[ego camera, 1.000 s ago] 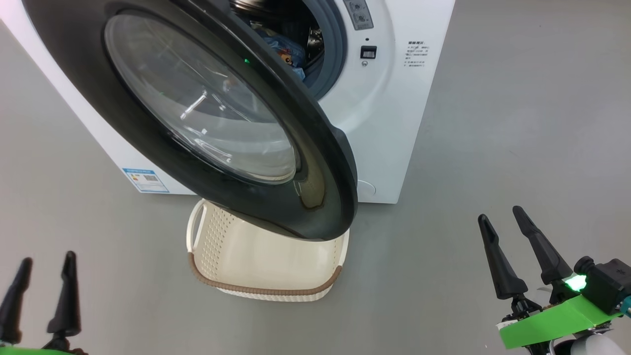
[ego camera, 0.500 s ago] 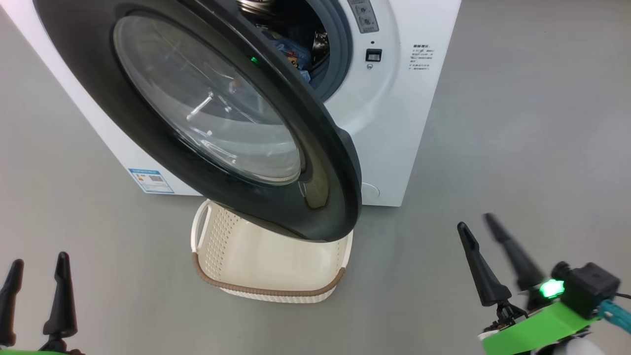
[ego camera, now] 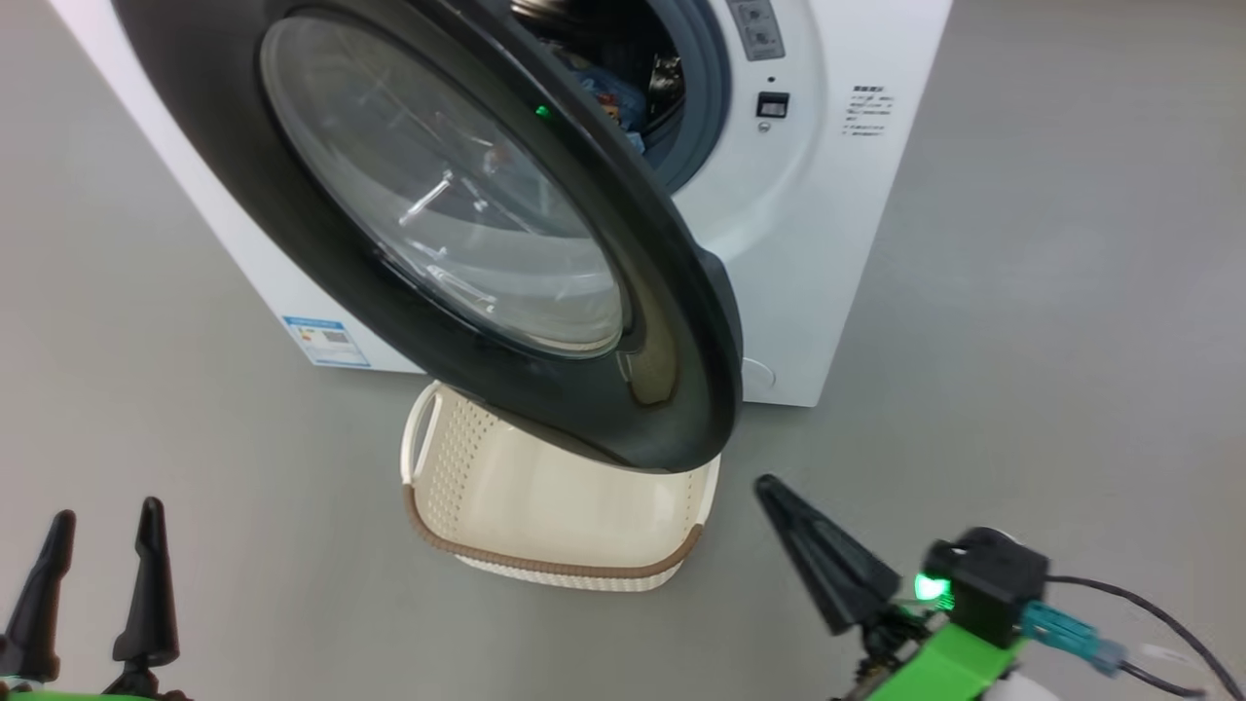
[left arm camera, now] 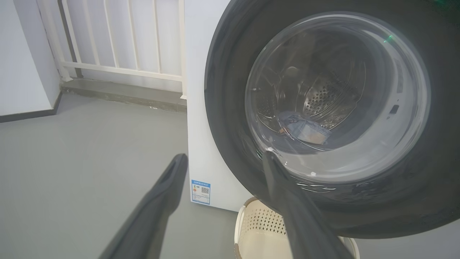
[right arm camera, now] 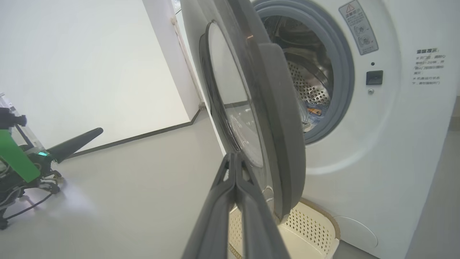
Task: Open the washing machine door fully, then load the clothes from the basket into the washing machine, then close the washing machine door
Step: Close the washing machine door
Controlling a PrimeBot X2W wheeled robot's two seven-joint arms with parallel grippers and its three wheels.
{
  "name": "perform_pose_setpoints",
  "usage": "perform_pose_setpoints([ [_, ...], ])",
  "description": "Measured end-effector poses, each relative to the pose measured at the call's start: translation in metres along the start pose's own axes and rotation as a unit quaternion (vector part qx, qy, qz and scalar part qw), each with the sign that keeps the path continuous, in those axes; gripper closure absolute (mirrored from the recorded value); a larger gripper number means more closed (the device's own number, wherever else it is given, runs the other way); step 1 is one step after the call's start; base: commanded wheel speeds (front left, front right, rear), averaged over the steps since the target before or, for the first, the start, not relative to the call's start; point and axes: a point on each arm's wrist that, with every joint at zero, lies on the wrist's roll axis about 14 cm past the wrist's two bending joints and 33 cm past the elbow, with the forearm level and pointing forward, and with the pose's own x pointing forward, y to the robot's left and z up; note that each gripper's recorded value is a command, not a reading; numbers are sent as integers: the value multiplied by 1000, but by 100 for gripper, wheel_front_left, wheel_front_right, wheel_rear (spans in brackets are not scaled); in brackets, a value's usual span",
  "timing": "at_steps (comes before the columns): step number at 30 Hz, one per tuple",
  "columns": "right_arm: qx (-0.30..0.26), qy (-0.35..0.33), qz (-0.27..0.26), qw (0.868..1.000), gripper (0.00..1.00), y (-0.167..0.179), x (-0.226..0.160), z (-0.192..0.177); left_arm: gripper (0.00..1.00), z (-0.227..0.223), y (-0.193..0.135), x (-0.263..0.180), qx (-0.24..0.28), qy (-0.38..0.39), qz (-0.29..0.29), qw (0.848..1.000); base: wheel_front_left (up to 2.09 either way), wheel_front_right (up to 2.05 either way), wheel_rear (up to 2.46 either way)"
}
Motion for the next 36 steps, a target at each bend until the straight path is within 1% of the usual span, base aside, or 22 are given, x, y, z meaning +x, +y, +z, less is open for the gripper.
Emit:
perform_pose_setpoints([
  [7,6,8,43,999,100,20,27,-8,0,-1,5,-6,-7,-1,15,1000,0,0,0],
  [12,15,7,50,999,100,20,44,-8,0,-2,8,-11,-8,0,24,1000,0,0,0],
  [18,12,6,58,998,100,21,61,-7,0,-4,8,-15,-11,2,29,1000,0,0,0],
  [23,13,4,58,998,100,18,69,-5,0,-4,9,-15,-11,1,32,999,0,0,0],
  [36,16,0,35,999,100,-2,82,-5,0,-4,8,-12,-10,1,33,999,0,0,0],
])
